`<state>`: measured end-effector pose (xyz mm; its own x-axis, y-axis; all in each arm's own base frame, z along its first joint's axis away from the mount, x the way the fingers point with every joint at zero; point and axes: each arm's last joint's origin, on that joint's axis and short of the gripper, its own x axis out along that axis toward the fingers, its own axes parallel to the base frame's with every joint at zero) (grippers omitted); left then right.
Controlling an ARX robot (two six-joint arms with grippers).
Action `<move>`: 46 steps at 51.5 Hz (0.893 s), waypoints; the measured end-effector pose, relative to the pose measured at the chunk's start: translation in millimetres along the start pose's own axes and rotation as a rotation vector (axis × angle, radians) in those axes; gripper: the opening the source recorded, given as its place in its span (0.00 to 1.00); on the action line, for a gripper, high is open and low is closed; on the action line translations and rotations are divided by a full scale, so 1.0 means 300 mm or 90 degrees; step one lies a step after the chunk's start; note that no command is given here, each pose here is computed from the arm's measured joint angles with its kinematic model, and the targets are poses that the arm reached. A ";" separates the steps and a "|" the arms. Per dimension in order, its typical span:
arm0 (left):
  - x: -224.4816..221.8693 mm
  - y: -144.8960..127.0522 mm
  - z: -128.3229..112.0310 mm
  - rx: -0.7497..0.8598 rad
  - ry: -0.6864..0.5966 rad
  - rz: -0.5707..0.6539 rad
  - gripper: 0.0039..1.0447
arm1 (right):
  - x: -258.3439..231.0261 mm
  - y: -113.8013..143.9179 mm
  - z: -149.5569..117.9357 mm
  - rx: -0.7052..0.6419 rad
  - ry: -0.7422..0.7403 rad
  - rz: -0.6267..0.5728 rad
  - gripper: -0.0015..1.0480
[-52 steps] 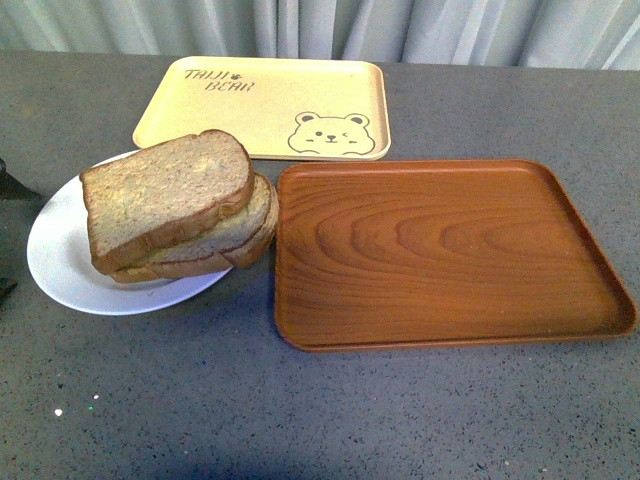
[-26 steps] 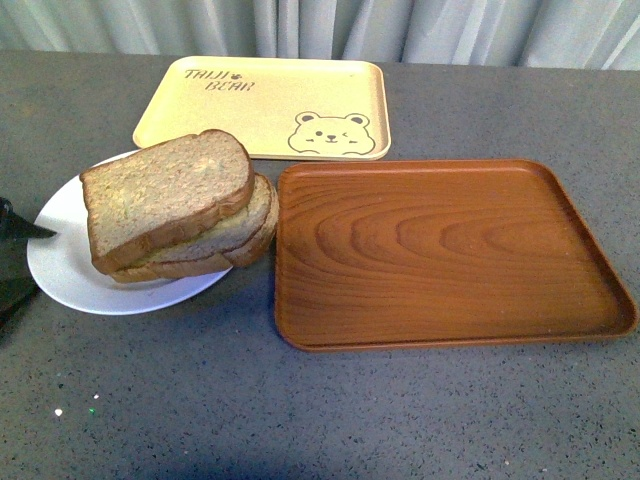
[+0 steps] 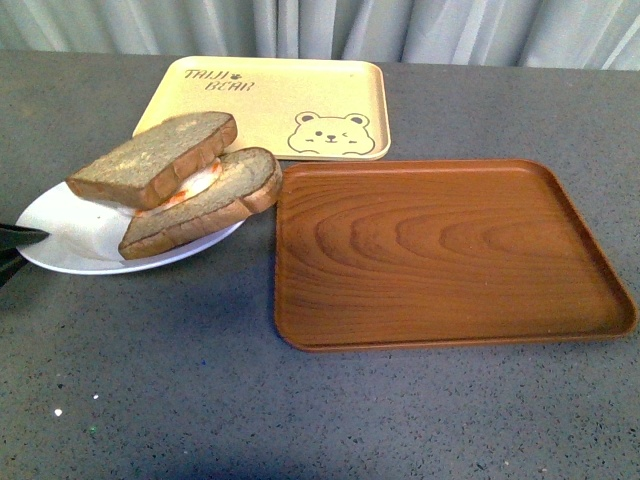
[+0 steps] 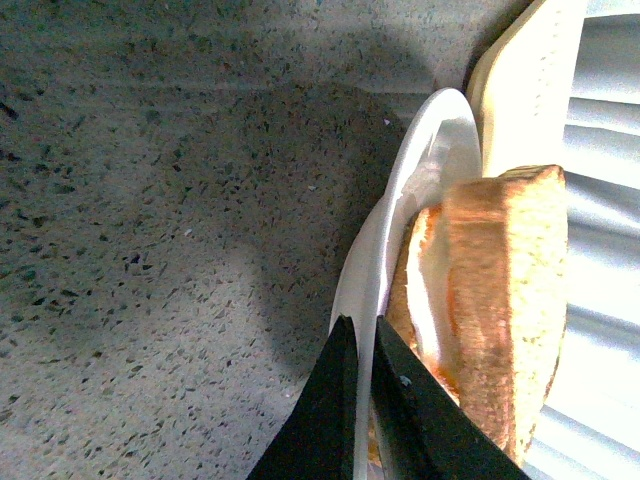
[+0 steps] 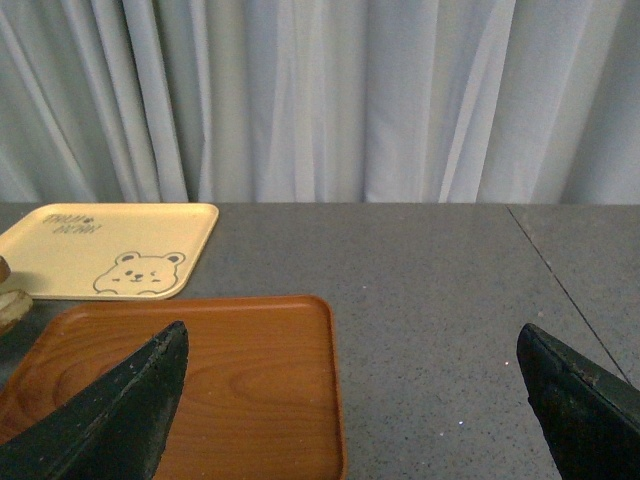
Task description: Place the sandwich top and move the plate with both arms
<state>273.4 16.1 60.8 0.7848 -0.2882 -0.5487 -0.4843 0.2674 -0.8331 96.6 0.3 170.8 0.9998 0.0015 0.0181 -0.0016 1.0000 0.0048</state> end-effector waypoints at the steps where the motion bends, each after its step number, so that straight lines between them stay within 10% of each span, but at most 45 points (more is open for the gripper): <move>1: -0.005 -0.002 0.001 0.000 0.000 -0.003 0.02 | 0.000 0.000 0.000 0.000 0.000 0.000 0.91; 29: 0.008 -0.286 -0.010 0.089 0.012 -0.137 0.02 | 0.000 0.000 0.000 0.000 0.000 0.000 0.91; 46: 0.255 -0.428 -0.085 0.125 0.065 -0.130 0.02 | 0.000 0.000 0.000 0.000 0.000 0.000 0.91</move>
<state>385.8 -63.7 124.0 0.8100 -0.4429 -0.3843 -0.2288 0.3648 -0.9025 96.7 0.3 170.7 0.9998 0.0015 0.0177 -0.0016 1.0000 0.0048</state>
